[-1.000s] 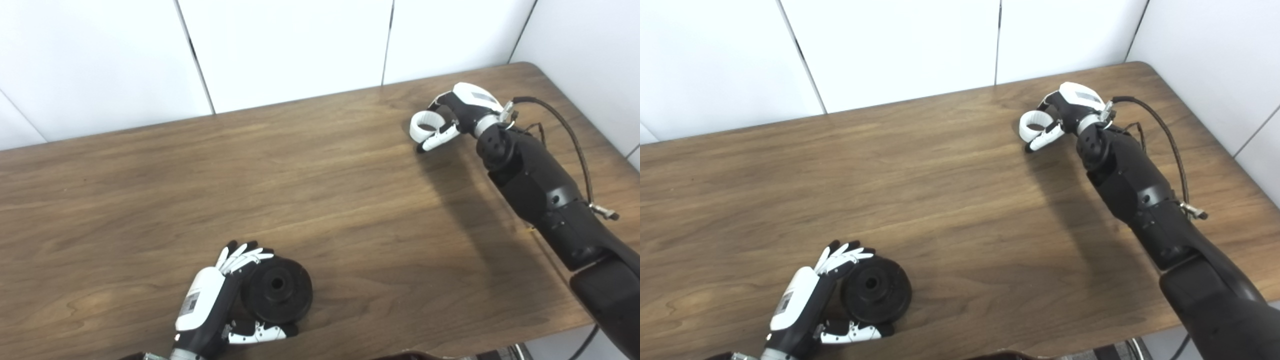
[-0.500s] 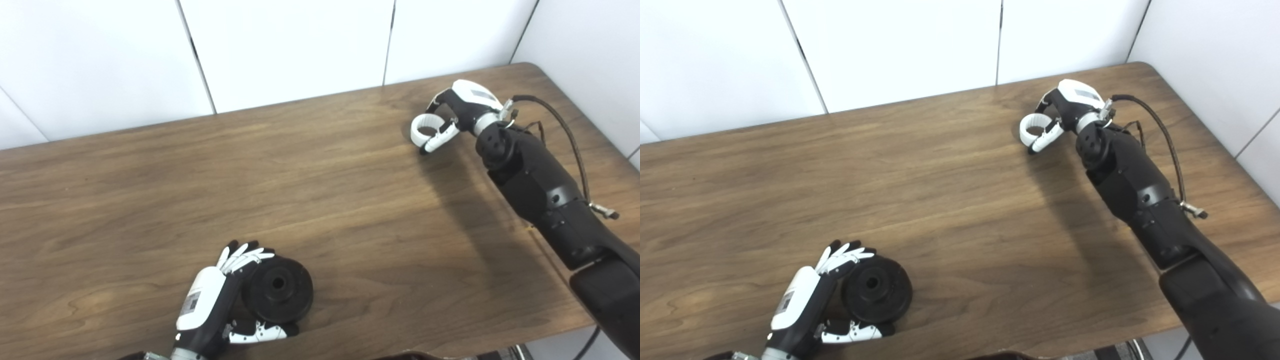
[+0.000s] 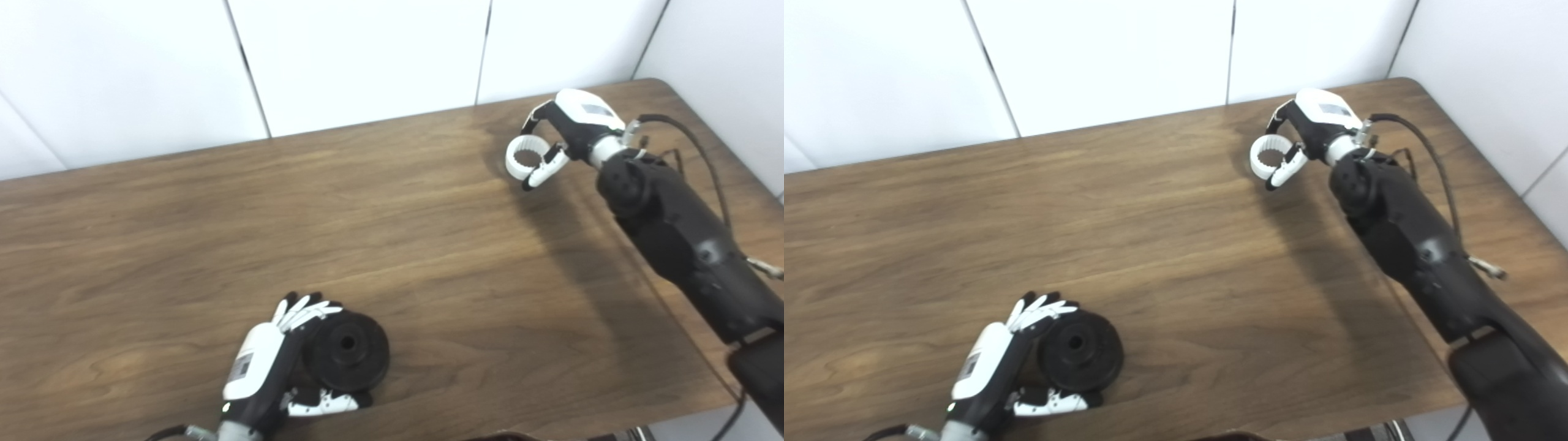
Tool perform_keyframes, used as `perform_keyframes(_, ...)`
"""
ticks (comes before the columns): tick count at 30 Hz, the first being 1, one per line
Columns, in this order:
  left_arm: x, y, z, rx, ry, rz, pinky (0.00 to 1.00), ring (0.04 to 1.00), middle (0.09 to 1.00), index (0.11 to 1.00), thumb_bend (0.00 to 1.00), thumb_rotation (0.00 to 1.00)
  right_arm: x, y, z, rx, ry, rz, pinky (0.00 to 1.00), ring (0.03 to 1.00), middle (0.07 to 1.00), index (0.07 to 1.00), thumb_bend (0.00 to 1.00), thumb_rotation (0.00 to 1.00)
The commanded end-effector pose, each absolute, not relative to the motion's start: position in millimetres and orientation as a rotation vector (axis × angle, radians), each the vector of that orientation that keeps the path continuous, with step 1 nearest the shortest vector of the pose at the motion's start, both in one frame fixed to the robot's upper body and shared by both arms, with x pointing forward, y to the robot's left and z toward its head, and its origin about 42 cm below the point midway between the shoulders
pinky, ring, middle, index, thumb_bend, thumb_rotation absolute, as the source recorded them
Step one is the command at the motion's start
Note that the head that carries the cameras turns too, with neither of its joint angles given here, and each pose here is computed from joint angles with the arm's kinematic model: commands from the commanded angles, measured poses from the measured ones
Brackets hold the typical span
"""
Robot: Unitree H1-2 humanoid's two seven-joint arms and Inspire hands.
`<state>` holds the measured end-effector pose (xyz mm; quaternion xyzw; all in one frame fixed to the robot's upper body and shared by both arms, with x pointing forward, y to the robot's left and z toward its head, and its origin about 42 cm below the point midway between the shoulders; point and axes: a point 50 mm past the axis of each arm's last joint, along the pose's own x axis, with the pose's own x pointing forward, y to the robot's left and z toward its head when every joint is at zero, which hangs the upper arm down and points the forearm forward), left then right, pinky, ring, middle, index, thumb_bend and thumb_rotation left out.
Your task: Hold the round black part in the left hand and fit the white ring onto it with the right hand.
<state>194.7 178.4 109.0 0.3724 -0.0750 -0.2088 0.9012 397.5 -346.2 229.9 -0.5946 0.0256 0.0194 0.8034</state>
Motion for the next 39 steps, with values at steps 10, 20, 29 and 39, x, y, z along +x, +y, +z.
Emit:
perform_keyframes(10, 198.0, 153.1, 113.2, 0.776, -0.142, -0.433, 1.0, 0.917, 0.827, 0.486, 0.52, 0.06, 324.7, -276.6, 303.1, -1.238, -0.293, 0.265, 1.0, 0.878, 0.795, 0.482, 0.53, 0.14)
perform_keyframes(20, 201.0, 146.2, 120.3, 0.795, -0.142, -0.428, 1.0, 0.917, 0.821, 0.485, 0.52, 0.07, 278.5, -241.4, 302.7, -1.14, -0.363, 0.435, 1.0, 0.894, 0.807, 0.481, 0.53, 0.14)
perform_keyframes(29, 205.1, 146.4, 127.9, 0.8, -0.134, -0.432, 1.0, 0.917, 0.823, 0.486, 0.52, 0.07, 250.5, -220.1, 312.6, -1.044, -0.375, 0.504, 1.0, 0.902, 0.809, 0.48, 0.53, 0.14)
perform_keyframes(39, 206.4, 152.6, 131.9, 0.791, -0.14, -0.434, 1.0, 0.926, 0.818, 0.485, 0.52, 0.07, 238.8, -197.7, 310.4, -0.993, -0.39, 0.563, 1.0, 0.91, 0.81, 0.481, 0.53, 0.14)
